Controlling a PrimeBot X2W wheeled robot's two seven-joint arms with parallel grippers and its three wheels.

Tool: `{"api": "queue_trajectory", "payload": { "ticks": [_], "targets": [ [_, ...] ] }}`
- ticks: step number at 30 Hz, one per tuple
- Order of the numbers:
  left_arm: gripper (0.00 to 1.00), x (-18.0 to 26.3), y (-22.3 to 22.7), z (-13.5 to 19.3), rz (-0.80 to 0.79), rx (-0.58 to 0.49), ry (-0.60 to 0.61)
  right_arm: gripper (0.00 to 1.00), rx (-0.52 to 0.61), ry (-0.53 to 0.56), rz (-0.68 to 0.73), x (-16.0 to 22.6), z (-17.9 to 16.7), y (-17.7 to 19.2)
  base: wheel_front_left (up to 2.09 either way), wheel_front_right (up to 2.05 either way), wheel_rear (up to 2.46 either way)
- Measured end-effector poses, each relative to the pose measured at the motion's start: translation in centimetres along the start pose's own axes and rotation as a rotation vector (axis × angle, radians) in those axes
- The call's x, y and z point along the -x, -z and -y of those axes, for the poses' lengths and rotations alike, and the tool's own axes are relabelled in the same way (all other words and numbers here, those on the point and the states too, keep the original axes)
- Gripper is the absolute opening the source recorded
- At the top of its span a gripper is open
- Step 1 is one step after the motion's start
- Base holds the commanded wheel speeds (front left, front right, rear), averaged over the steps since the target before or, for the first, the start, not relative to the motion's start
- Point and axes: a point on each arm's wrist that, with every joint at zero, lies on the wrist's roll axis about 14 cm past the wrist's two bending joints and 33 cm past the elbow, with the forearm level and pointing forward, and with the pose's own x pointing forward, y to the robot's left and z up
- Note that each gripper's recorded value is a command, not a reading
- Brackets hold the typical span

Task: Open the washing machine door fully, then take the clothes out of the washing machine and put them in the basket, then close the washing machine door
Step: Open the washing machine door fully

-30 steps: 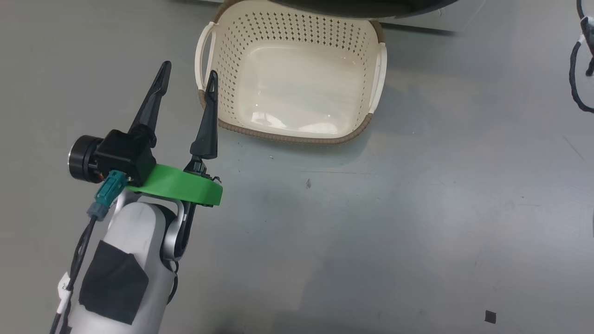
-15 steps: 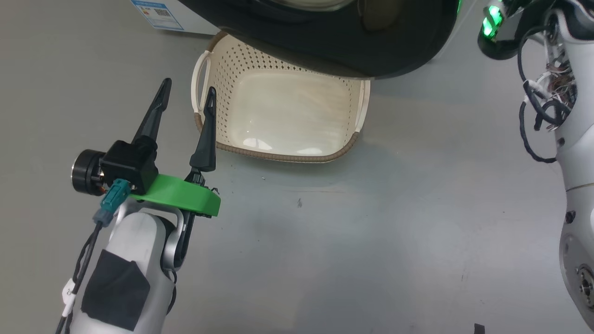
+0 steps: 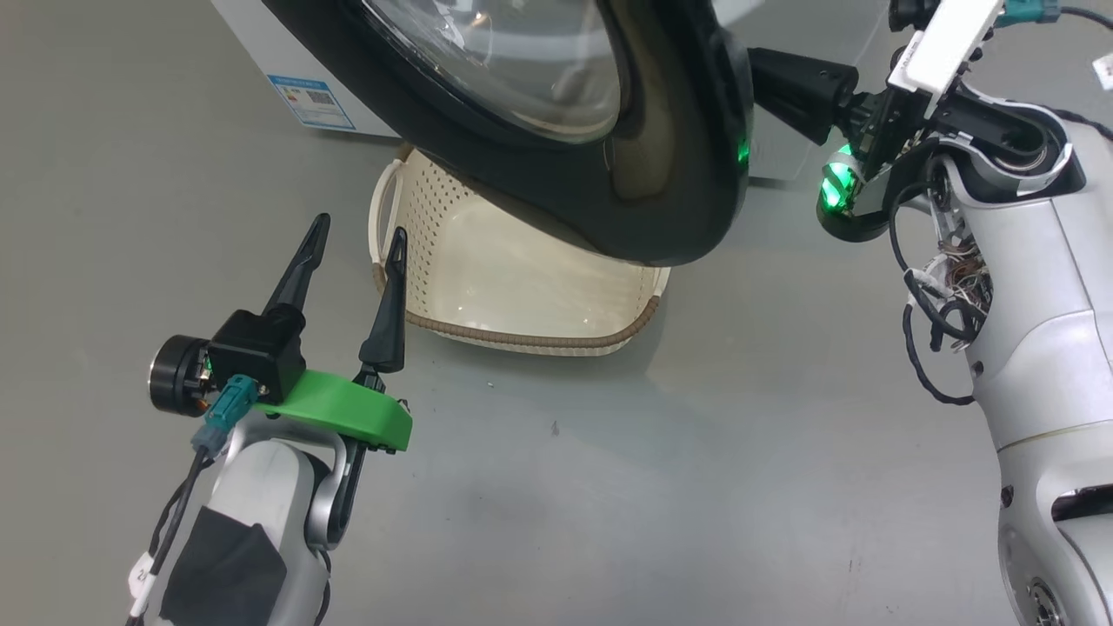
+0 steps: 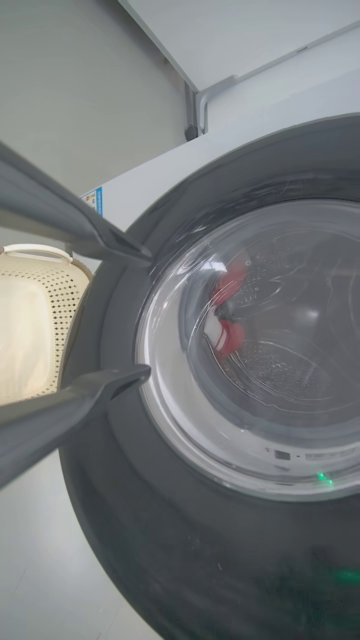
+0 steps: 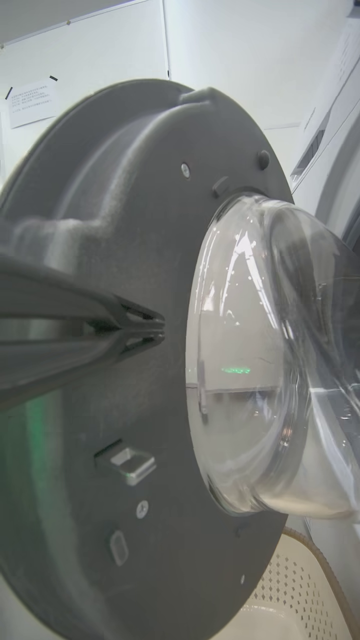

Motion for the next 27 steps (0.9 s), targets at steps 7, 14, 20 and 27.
{"api": "queue_trajectory", "payload": {
  "ticks": [7, 14, 20, 27],
  "targets": [
    [1.0, 1.4, -0.7, 0.0, 0.011, 0.004, -0.009, 0.0, 0.024, -0.015, -0.056, -0.1, -1.4, 3.1, 0.0, 0.0, 0.0],
    [1.0, 2.5, -1.0, 0.2, 0.014, 0.009, -0.004, 0.0, 0.016, -0.017, -0.112, 0.2, -1.6, 6.1, 0.0, 0.0, 0.0],
    [1.0, 3.5, -1.4, -0.2, 0.021, 0.007, -0.018, 0.0, 0.016, -0.023, -0.174, -0.2, -1.8, 8.6, 0.0, 0.0, 0.0],
    [1.0, 4.6, -1.9, -1.0, 0.031, 0.003, -0.047, 0.0, -0.031, -0.075, -0.28, -1.3, -2.2, 12.5, 0.0, 0.0, 0.0]
  ]
}}
